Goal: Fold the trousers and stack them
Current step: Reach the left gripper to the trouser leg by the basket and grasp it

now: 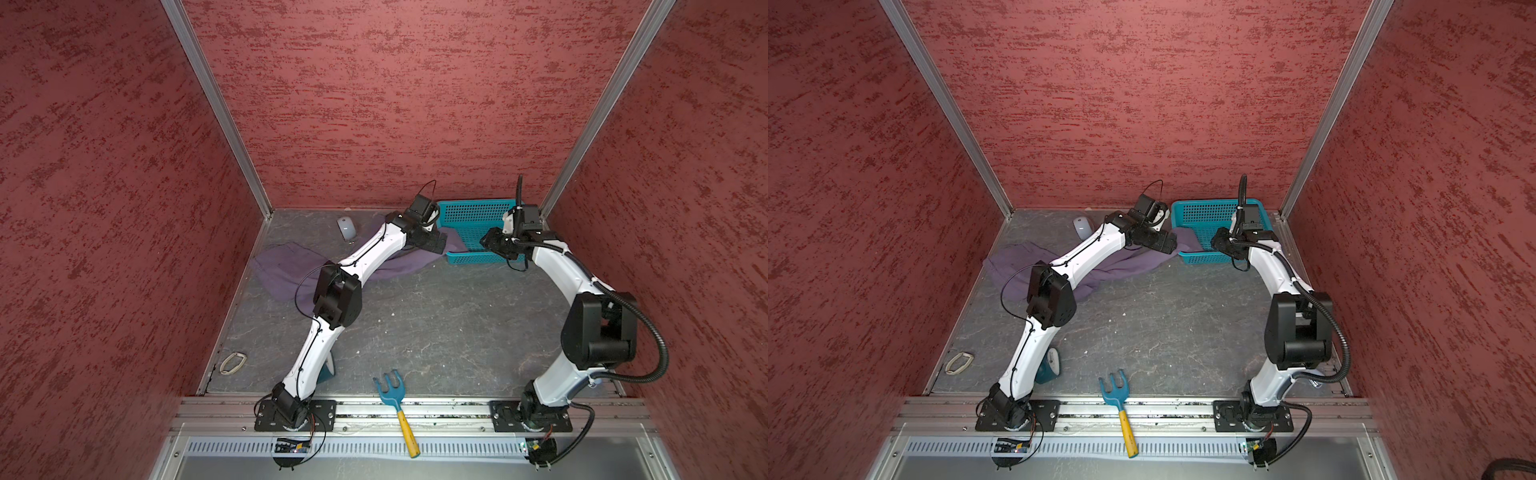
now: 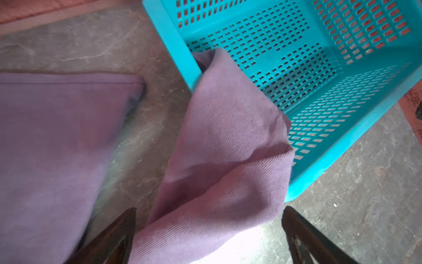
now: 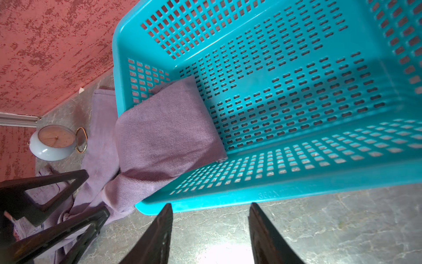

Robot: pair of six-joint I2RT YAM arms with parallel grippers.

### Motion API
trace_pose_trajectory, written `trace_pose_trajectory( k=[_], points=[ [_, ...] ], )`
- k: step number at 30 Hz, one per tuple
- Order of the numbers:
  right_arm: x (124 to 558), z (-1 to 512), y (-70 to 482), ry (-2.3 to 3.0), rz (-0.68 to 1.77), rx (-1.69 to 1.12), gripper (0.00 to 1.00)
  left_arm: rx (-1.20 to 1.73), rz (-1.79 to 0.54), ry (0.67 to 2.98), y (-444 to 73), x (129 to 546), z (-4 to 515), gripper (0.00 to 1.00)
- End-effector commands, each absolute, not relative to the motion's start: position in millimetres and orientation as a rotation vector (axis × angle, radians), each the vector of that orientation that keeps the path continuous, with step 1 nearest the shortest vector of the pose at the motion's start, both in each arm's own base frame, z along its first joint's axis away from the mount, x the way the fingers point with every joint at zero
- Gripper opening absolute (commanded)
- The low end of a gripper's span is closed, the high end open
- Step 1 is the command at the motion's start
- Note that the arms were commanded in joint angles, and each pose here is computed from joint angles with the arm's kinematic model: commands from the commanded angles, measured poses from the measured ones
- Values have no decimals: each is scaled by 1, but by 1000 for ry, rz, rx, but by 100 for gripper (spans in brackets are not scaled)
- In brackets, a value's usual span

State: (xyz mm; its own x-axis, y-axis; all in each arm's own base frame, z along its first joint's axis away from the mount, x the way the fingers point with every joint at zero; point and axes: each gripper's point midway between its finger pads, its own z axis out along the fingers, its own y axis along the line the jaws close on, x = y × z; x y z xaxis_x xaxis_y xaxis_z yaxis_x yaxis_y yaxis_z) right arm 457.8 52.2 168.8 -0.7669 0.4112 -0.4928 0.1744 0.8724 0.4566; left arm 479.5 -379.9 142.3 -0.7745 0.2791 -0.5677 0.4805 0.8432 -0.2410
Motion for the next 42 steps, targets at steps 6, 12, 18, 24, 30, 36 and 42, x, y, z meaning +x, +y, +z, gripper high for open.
trace_pose_trajectory(
  k=[6, 12, 18, 24, 30, 36, 42],
  points=[
    [455, 177, 52, 2410, 543, 421, 54, 539, -774, 2555, -409, 464, 124, 69],
    [455, 179, 49, 2409, 528, 428, 54, 495, -853, 2553, -413, 464, 135, 0],
    [453, 178, 46, 2408, 521, 439, 54, 424, -949, 2412, -394, 466, 230, 0],
    [451, 181, 50, 2394, 560, 454, 52, 314, -1000, 2183, -337, 463, 344, 0],
    [447, 192, 63, 2333, 618, 413, 29, 99, -838, 2103, -244, 457, 365, 5],
    [448, 185, 117, 2374, 565, 226, 25, -128, -659, 2219, -167, 429, 304, 7],
    [473, 163, 175, 2425, 396, 16, 40, -155, -650, 2362, -156, 387, 245, 5]
  ],
)
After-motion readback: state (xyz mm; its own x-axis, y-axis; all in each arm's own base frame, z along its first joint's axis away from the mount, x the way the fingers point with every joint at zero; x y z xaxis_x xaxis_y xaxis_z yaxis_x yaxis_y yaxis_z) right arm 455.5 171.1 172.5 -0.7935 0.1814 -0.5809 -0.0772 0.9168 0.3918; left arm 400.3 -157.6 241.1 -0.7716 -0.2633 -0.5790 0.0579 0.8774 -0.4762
